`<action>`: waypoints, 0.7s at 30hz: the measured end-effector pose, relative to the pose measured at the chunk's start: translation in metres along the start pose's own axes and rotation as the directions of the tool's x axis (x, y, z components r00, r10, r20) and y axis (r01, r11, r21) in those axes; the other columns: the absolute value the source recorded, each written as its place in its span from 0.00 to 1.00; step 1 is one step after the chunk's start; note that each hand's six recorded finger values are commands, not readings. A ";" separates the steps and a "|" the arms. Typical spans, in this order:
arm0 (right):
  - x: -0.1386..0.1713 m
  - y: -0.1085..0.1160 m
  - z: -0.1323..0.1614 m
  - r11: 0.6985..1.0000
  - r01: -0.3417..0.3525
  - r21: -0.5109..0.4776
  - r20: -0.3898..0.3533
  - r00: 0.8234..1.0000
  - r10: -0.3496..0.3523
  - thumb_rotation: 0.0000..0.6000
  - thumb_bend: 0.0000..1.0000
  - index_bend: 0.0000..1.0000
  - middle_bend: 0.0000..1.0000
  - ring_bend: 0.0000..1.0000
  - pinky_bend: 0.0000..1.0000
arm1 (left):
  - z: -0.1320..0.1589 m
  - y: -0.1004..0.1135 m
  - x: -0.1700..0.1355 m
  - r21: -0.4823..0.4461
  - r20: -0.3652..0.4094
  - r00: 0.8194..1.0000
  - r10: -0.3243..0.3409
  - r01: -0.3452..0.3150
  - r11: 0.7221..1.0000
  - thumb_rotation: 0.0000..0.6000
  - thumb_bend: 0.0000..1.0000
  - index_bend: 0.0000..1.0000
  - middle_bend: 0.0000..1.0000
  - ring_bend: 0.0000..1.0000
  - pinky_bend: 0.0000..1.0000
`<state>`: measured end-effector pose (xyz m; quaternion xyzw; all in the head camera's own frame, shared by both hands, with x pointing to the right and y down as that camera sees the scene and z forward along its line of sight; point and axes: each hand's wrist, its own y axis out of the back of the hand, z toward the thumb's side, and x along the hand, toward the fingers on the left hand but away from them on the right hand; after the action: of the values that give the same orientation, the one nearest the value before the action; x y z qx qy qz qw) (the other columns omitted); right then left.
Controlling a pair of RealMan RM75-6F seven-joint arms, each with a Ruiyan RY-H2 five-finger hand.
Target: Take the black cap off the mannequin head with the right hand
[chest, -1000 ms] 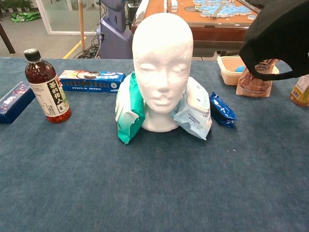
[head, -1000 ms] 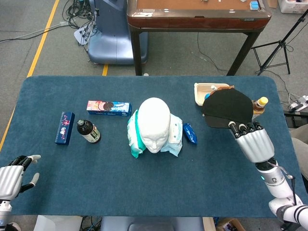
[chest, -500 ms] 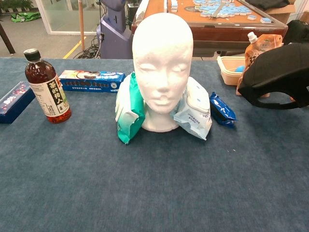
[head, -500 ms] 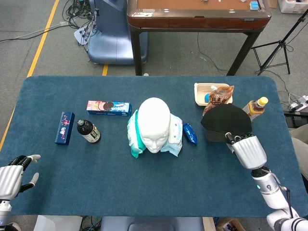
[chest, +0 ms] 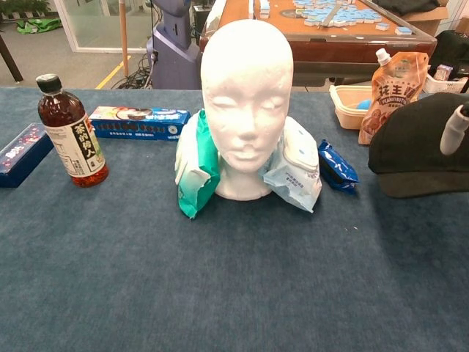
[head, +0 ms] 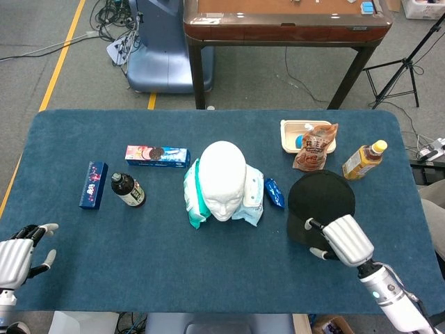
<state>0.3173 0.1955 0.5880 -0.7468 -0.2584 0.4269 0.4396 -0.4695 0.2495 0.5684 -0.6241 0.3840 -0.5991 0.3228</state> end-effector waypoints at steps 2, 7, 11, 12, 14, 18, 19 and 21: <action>0.002 -0.003 0.003 0.996 -0.050 -0.075 -0.011 0.999 0.049 1.00 0.00 0.44 1.00 0.93 1.00 | 0.000 0.000 0.000 -0.001 0.000 1.000 0.002 -0.002 1.000 1.00 0.34 0.28 0.38 0.25 0.36; 0.006 -0.003 0.006 0.971 -0.118 -0.208 -0.032 0.993 0.114 1.00 0.00 0.44 1.00 0.93 1.00 | 0.000 0.001 0.000 -0.002 0.001 1.000 0.003 -0.003 1.000 1.00 0.34 0.28 0.38 0.25 0.36; 0.009 0.002 0.003 0.974 -0.075 -0.213 -0.024 0.997 0.071 1.00 0.00 0.44 1.00 0.89 0.98 | 0.000 0.001 0.000 -0.004 0.003 1.000 0.004 -0.004 1.000 1.00 0.34 0.28 0.38 0.25 0.36; 0.010 0.004 0.001 0.979 -0.051 -0.198 -0.017 0.999 0.048 1.00 0.00 0.44 0.99 0.85 0.96 | 0.001 0.002 0.000 -0.005 0.007 1.000 0.007 -0.007 1.000 1.00 0.34 0.28 0.38 0.25 0.36; 0.011 0.009 -0.003 0.990 0.022 -0.138 0.004 1.000 -0.021 1.00 0.00 0.44 0.95 0.80 0.92 | 0.002 0.002 -0.001 -0.007 0.014 1.000 0.012 -0.012 1.000 1.00 0.34 0.28 0.38 0.25 0.36; 0.020 0.015 -0.019 0.987 0.157 0.030 0.066 0.985 -0.159 1.00 0.00 0.44 0.77 0.65 0.81 | 0.004 0.004 -0.001 -0.015 0.038 0.999 0.028 -0.028 1.000 1.00 0.34 0.28 0.38 0.25 0.36; 0.022 0.016 -0.023 0.982 0.177 0.069 0.083 0.980 -0.182 1.00 0.00 0.44 0.71 0.60 0.76 | 0.005 0.005 -0.001 -0.017 0.044 0.998 0.033 -0.033 0.999 1.00 0.34 0.28 0.38 0.25 0.36; 0.028 0.017 -0.032 0.968 0.203 0.145 0.124 0.967 -0.221 1.00 0.00 0.44 0.63 0.54 0.66 | 0.006 0.006 -0.001 -0.022 0.059 0.997 0.045 -0.044 0.999 1.00 0.34 0.29 0.38 0.25 0.36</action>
<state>0.3593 0.1948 0.5701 -0.6528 -0.3384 0.4444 0.5117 -0.4638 0.2470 0.5621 -0.6363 0.3941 -0.5687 0.3411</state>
